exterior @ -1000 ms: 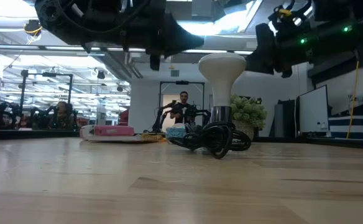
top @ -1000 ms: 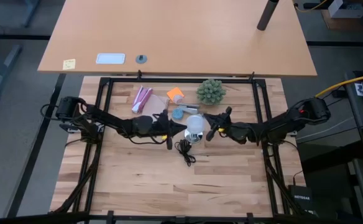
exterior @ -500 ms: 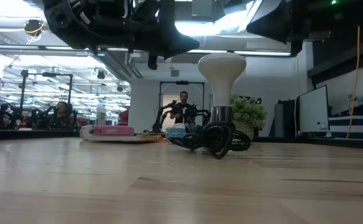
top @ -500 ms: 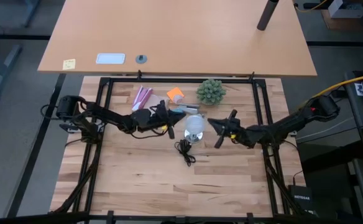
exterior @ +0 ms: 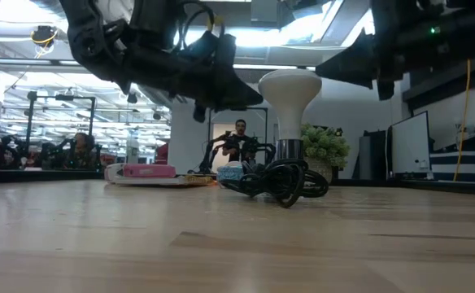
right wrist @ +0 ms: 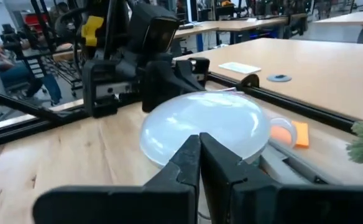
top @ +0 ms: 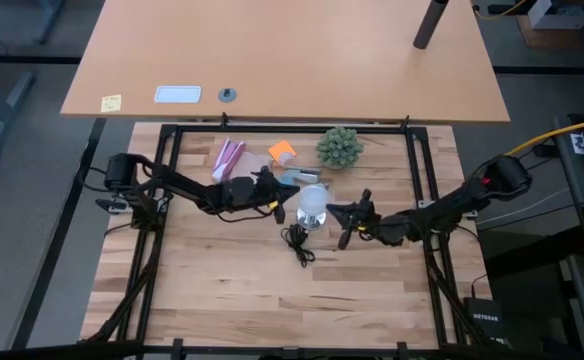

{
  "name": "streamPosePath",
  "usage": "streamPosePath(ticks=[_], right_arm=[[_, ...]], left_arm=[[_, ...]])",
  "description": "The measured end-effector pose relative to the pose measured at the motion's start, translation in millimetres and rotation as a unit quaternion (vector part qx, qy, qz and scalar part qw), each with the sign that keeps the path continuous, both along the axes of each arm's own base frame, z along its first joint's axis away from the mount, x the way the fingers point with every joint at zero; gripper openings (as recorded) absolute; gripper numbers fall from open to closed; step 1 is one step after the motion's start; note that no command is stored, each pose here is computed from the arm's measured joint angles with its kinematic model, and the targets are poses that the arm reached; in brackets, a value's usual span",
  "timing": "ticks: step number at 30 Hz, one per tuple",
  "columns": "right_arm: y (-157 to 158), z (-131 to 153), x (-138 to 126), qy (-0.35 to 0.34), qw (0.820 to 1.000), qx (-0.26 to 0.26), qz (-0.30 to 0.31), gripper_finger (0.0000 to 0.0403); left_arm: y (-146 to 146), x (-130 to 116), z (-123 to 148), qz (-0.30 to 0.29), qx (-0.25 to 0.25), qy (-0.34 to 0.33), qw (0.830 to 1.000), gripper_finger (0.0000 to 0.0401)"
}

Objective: Screw lightbulb
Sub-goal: Remove the lightbulb from the silver lamp socket

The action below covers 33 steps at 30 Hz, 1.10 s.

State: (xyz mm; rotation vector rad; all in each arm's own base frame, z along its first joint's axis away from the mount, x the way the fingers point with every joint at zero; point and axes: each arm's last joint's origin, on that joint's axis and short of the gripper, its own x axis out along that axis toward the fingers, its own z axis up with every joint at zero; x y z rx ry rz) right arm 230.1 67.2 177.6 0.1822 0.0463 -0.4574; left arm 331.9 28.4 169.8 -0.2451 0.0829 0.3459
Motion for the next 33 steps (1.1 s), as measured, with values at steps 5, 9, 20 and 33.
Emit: streamPosePath(ticks=[5, 9, 20, 33], right_arm=[[0, -3, 1, 0.002, 1.0, -0.001, -0.018, 0.0016], [-1, -4, 1, 0.006, 1.0, -0.007, -0.028, 0.0016], [-14, -5, 2, 0.02, 0.997, -0.028, -0.076, 0.0016], [-44, -9, 11, 0.038, 0.996, -0.028, -0.071, 0.0016]], left_arm=[[-6, 2, -2, -0.008, 0.004, -0.008, 1.0, 0.0], [-9, 2, -1, -0.012, 0.004, -0.015, 1.0, 0.0], [-25, 2, -3, -0.023, -0.014, -0.014, 1.0, 0.0], [-42, 3, -3, -0.065, -0.021, -0.008, 0.998, 0.0]])
